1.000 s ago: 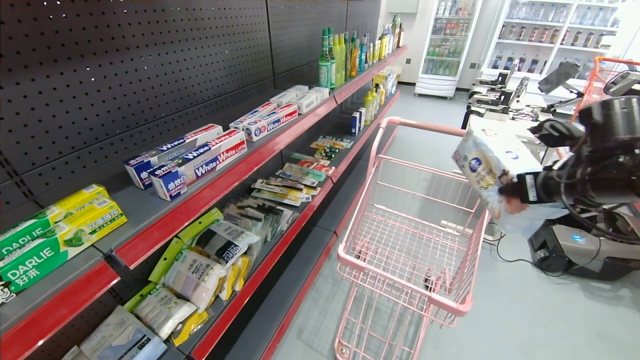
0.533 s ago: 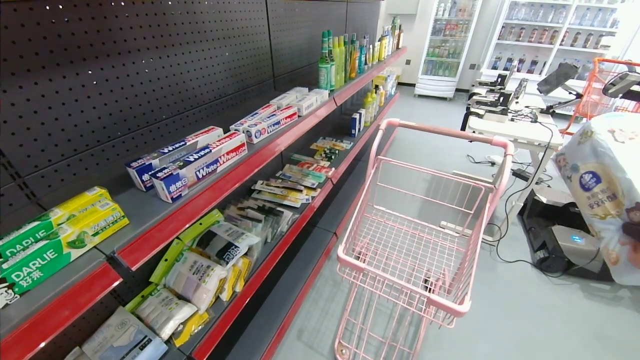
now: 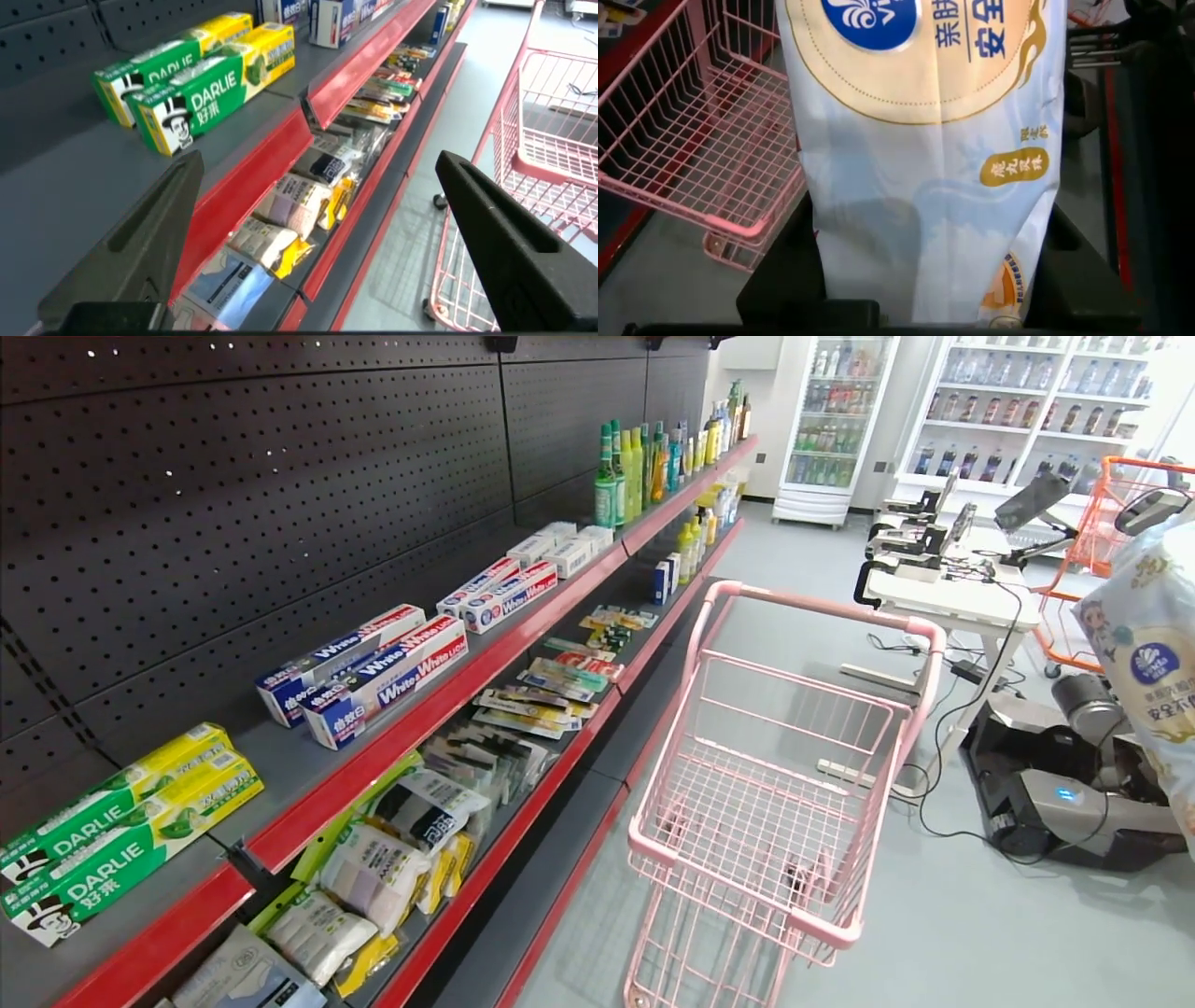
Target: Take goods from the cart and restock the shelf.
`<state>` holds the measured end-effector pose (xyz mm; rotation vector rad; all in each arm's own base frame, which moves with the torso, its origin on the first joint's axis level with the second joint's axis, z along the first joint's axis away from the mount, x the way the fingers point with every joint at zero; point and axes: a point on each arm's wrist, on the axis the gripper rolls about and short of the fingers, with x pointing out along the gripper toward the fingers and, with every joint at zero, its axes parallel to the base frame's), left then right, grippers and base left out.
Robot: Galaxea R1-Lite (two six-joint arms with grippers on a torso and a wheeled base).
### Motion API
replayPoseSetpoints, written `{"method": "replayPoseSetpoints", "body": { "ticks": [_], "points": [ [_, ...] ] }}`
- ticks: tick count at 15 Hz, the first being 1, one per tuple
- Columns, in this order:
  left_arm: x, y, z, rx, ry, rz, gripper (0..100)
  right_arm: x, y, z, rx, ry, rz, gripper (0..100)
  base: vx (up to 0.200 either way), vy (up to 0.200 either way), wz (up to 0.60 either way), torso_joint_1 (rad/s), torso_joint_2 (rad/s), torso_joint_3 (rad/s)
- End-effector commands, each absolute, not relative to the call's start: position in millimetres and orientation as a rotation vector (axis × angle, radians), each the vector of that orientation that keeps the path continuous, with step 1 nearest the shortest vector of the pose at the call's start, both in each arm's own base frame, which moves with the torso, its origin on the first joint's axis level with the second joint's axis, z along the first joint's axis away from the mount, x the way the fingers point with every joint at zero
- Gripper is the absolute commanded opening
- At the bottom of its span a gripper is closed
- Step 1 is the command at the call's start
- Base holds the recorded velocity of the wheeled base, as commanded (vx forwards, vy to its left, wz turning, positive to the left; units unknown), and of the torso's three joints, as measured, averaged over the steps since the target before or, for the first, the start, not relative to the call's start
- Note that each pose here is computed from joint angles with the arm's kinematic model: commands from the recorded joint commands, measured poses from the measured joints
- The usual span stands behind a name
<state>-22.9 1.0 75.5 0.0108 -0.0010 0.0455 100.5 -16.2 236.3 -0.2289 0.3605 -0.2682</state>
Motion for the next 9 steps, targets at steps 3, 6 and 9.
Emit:
{"method": "replayPoseSetpoints", "body": {
  "ticks": [3,6,9],
  "points": [
    [-22.8,1.0,75.3,0.011,0.002,0.046,100,100.6,-15.6,235.8,-0.236,0.362,-0.259,0,0.0,0.0,0.0,0.175,-0.37,-0.191],
    [-22.8,1.0,75.5,0.011,0.0,0.046,100,101.2,-14.4,235.7,-0.255,0.361,-0.233,0,0.0,0.0,0.0,0.173,-0.35,-0.178],
    [-22.8,1.0,75.5,0.011,0.0,0.046,100,101.0,-14.1,232.4,-0.266,0.369,-0.221,0,0.0,0.0,0.0,0.168,-0.35,-0.18]
  ]
}}
